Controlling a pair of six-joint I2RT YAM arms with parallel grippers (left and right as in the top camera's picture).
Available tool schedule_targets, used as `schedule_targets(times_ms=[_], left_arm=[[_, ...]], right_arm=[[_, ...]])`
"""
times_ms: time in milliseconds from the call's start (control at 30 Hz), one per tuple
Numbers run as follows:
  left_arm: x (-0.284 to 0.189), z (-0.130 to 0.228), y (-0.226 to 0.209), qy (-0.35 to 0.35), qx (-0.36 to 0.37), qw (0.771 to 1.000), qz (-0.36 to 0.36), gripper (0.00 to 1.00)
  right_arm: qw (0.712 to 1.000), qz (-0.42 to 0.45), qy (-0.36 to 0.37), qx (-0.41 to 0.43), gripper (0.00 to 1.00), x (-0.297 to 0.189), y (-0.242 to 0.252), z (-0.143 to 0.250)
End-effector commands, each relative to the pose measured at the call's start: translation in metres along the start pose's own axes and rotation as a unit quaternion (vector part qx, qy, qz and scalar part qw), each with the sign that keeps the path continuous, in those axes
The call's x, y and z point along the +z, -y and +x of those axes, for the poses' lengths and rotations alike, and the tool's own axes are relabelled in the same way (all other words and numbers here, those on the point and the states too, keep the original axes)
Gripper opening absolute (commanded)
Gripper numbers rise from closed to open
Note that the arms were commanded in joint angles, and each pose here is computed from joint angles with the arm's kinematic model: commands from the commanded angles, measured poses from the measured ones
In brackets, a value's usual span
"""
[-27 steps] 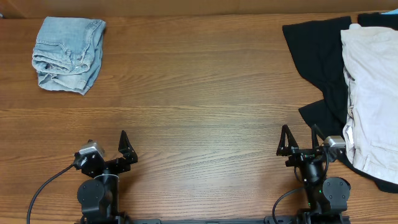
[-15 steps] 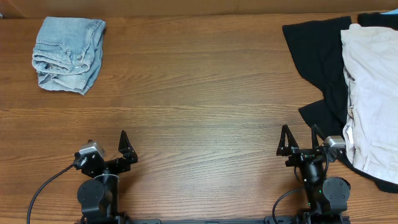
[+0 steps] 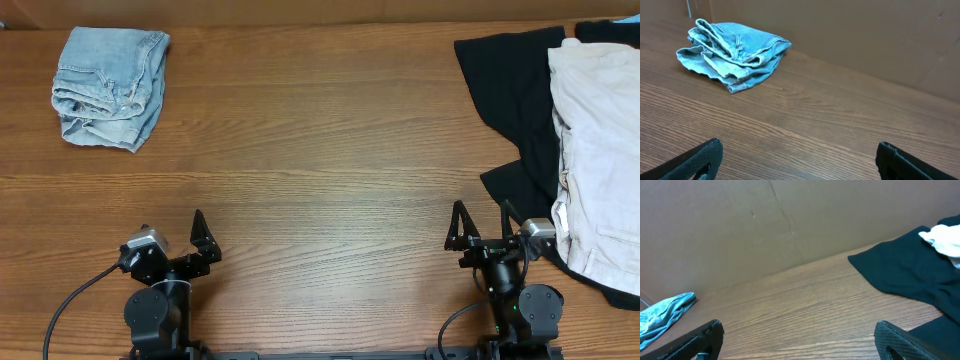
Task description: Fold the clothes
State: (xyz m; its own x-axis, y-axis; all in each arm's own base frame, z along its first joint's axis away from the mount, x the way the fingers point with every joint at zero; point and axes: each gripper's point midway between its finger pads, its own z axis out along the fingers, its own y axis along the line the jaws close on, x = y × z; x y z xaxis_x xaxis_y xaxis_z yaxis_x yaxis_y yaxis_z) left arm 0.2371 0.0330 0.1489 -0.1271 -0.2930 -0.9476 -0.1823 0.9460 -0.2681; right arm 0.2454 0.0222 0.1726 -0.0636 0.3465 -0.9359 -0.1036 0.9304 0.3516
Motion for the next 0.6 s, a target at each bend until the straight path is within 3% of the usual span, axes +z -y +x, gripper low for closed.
schedule_targets(times_ms=[0, 567], left_arm=[[-0.0003, -0.0009, 0.0028, 0.005, 0.014, 1.0, 0.008, 1.0], [-0.0002, -0.0015, 0.001, 0.007, 0.014, 1.0, 0.003, 1.0]], right_arm=[[1.0, 0.0, 0.003, -0.004, 1.0, 0.0, 0.0004, 0.0011], [1.0, 0.0, 0.003, -0.004, 1.0, 0.0, 0.0004, 0.0011]])
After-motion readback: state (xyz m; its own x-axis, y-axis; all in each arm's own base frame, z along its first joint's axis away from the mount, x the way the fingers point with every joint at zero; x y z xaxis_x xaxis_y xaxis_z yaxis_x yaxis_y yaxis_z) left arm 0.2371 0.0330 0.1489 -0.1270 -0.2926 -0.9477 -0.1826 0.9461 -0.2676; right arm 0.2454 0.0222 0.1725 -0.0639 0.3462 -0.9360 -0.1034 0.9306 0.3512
